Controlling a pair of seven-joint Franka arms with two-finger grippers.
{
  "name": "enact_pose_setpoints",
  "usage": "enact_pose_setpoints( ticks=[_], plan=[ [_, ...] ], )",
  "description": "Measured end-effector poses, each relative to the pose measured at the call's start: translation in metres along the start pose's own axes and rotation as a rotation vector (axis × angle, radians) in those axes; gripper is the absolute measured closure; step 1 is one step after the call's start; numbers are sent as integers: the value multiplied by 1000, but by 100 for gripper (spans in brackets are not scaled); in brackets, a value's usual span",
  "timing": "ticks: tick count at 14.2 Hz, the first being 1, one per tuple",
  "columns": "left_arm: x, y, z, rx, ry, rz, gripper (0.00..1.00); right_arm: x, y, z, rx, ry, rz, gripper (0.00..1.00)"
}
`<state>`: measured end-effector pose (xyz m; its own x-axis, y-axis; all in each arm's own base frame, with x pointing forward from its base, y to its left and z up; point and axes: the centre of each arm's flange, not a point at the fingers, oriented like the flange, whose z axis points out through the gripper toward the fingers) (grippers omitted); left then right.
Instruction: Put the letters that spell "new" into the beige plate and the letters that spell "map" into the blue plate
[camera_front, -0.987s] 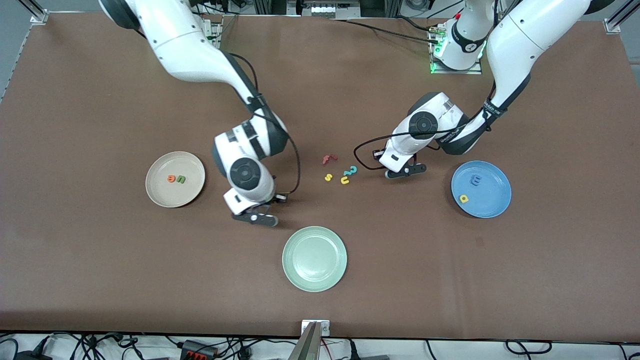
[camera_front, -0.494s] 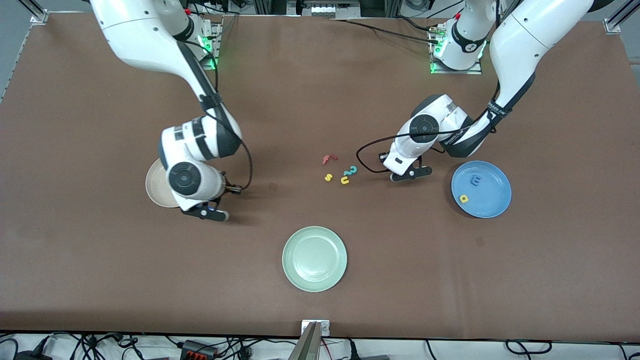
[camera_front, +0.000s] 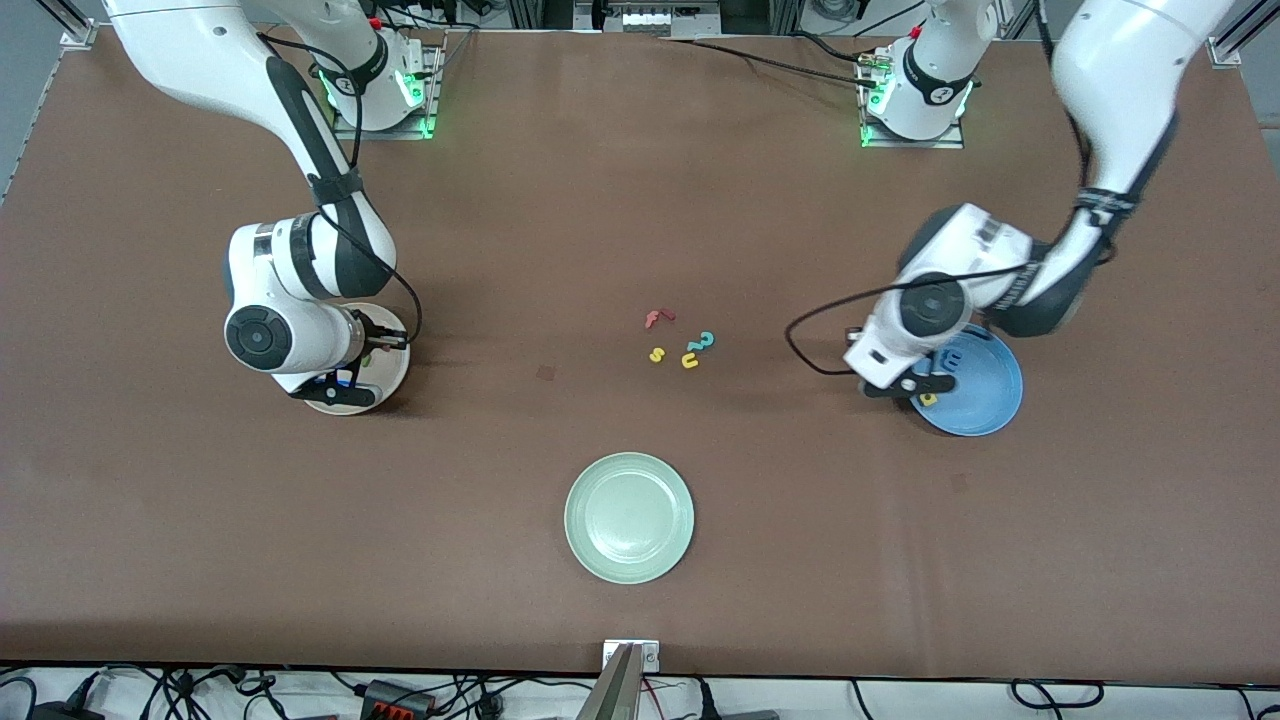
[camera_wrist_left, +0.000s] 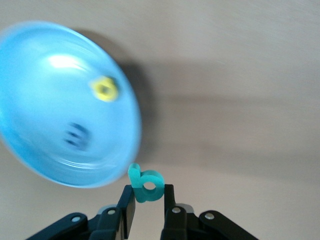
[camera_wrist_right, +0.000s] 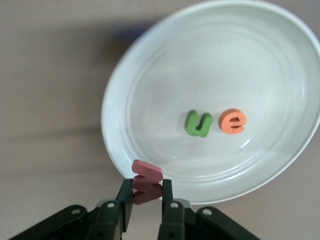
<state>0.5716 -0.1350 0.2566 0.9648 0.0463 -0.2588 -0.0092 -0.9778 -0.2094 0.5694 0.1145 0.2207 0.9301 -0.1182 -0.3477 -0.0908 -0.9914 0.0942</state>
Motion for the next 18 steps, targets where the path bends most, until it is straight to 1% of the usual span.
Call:
enact_pose_setpoints(
  ticks=[3, 6, 9, 10, 12, 13, 15, 16, 17, 18],
  plan=[
    [23, -51, -1, -4, -4, 65, 72, -3, 2, 9, -2, -8, -5, 73],
    [34, -60, 28, 6, -21, 92, 72, 3, 9, 11, 9, 17, 1, 73],
    [43, -75, 50, -15, -31, 107, 72, 10, 14, 16, 17, 40, 6, 73],
    [44, -78, 53, -22, -32, 109, 72, 11, 13, 19, 17, 44, 5, 67],
    [45, -79, 52, -24, -29, 118, 70, 13, 13, 20, 18, 50, 5, 48],
    [45, -78, 51, -25, -27, 123, 63, 14, 12, 15, 20, 58, 5, 37],
    [45, -76, 49, -27, -23, 130, 44, 16, 12, -10, 29, 79, 5, 19],
    [46, -76, 47, -27, -21, 132, 36, 16, 15, -31, 34, 87, 10, 10],
    [46, -75, 43, -25, -19, 133, 26, 15, 22, -59, 41, 99, 19, 0],
    [46, -74, 35, -20, -21, 136, 17, 14, 31, -90, 50, 117, 30, 0]
  ],
)
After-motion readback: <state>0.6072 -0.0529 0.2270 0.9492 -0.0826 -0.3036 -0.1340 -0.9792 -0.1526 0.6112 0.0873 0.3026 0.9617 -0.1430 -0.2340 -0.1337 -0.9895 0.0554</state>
